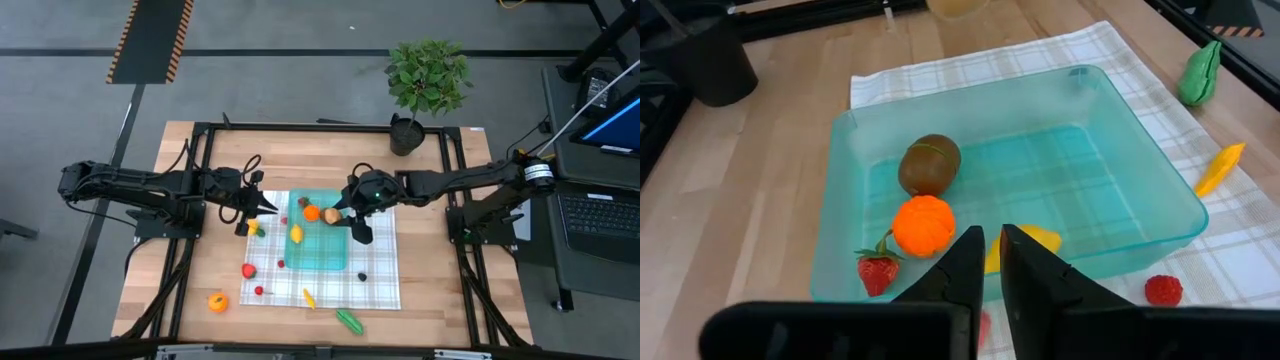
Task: Pick and placing Produce into tupperware
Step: Put the brown potato into the blue bin
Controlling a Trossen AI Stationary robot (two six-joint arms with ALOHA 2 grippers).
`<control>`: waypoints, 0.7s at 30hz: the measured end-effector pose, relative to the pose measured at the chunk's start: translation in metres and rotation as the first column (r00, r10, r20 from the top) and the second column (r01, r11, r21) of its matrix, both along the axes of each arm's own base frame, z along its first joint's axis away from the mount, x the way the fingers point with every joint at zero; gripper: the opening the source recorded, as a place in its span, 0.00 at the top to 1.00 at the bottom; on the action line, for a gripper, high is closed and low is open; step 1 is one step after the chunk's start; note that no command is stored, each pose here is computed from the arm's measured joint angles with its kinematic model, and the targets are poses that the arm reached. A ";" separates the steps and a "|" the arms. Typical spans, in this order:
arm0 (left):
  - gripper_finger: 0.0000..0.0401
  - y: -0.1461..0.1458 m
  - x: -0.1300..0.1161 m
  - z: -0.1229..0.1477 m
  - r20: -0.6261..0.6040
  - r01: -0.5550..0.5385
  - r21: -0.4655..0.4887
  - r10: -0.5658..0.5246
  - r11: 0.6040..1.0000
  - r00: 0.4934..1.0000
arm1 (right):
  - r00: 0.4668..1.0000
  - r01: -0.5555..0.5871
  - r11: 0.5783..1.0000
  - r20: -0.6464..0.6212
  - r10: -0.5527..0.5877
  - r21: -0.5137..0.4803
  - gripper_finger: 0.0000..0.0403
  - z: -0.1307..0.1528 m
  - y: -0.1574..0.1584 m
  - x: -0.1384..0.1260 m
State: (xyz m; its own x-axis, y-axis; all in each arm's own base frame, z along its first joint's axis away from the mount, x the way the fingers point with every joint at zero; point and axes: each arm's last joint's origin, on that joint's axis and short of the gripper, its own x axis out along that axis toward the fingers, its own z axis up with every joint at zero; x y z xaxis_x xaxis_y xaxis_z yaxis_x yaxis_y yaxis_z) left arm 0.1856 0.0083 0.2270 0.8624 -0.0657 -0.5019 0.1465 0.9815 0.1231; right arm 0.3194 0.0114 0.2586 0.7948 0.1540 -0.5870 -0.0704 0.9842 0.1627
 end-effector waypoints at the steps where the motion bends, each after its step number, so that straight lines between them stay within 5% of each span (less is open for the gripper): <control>1: 0.94 0.000 0.000 0.000 0.000 0.000 0.000 0.000 1.000 1.000 | 1.000 -0.002 1.000 -0.010 0.002 -0.001 0.50 0.001 0.001 0.000; 12: 1.00 0.000 0.000 0.000 0.000 0.000 0.000 0.000 1.000 1.000 | 1.000 -0.013 1.000 -0.008 0.013 -0.003 0.50 0.000 0.004 0.002; 21: 0.95 0.000 0.000 0.000 -0.001 0.000 0.000 0.000 1.000 1.000 | 0.998 -0.060 0.998 -0.031 0.060 -0.004 0.50 -0.017 0.020 0.013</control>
